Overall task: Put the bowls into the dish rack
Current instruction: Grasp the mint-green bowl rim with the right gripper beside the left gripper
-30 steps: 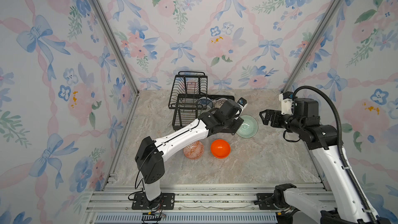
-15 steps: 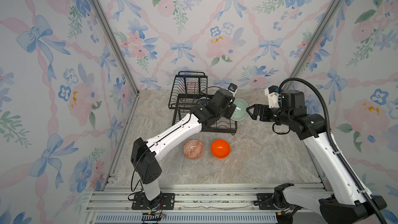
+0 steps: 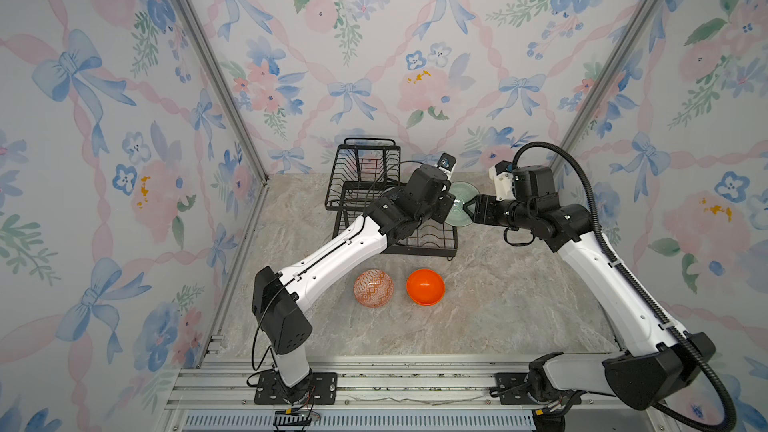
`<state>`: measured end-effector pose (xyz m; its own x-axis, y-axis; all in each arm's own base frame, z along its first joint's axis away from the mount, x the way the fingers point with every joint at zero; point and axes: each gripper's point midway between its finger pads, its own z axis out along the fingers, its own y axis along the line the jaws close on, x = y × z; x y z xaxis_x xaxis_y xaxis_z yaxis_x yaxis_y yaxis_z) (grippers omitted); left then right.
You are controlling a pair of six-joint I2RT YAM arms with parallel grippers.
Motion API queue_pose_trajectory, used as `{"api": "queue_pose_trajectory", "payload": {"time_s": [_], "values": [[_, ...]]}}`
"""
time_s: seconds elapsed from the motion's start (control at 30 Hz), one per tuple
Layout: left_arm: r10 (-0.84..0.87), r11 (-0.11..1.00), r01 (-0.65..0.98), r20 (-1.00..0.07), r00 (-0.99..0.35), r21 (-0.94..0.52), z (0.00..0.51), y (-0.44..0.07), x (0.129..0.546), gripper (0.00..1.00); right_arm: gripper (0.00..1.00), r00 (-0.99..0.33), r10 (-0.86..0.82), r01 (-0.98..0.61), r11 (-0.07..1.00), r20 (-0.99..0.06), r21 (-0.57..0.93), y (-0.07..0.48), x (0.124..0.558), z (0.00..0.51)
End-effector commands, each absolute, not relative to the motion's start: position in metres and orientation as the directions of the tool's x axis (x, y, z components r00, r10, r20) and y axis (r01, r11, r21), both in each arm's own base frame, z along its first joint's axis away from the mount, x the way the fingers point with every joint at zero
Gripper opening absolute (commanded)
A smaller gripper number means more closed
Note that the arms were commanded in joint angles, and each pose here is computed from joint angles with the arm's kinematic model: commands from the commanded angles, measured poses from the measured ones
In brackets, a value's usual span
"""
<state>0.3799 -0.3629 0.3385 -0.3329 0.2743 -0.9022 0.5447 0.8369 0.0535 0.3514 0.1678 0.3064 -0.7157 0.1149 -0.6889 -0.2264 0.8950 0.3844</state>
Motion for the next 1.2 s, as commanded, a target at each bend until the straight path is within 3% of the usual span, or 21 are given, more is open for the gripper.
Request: {"api": "queue_pose_trajectory", "payload": {"time_s": [0.0,0.43,0.53,0.73,0.87,1.17], "values": [[0.182,0.839,0.544,-0.941,-0.285,-0.002,0.372,-0.360,0.379,0.00,0.48,-0.682,0.136,-0.236,0.889,-0.719,0.392,0.173,0.357,0.324],[0.174,0.826,0.563,-0.942,-0.285,-0.018,0.371,-0.358,0.372,0.00,0.06,-0.684,0.126,-0.233,0.896,-0.718,0.379,0.175,0.357,0.317],[0.173,0.822,0.569,-0.942,-0.286,-0.022,0.371,-0.357,0.370,0.00,0.00,-0.686,0.123,-0.231,0.897,-0.717,0.376,0.175,0.358,0.316],[0.185,0.775,0.630,-0.939,-0.288,-0.041,0.367,-0.366,0.359,0.00,0.00,-0.679,0.114,-0.231,0.905,-0.726,0.358,0.172,0.359,0.316],[0.196,0.753,0.656,-0.933,-0.301,-0.054,0.361,-0.364,0.349,0.28,0.00,-0.674,0.092,-0.231,0.917,-0.733,0.327,0.170,0.363,0.311],[0.195,0.747,0.662,-0.934,-0.299,-0.056,0.362,-0.342,0.333,0.72,0.00,-0.657,0.059,-0.231,0.933,-0.751,0.276,0.168,0.368,0.304]]}}
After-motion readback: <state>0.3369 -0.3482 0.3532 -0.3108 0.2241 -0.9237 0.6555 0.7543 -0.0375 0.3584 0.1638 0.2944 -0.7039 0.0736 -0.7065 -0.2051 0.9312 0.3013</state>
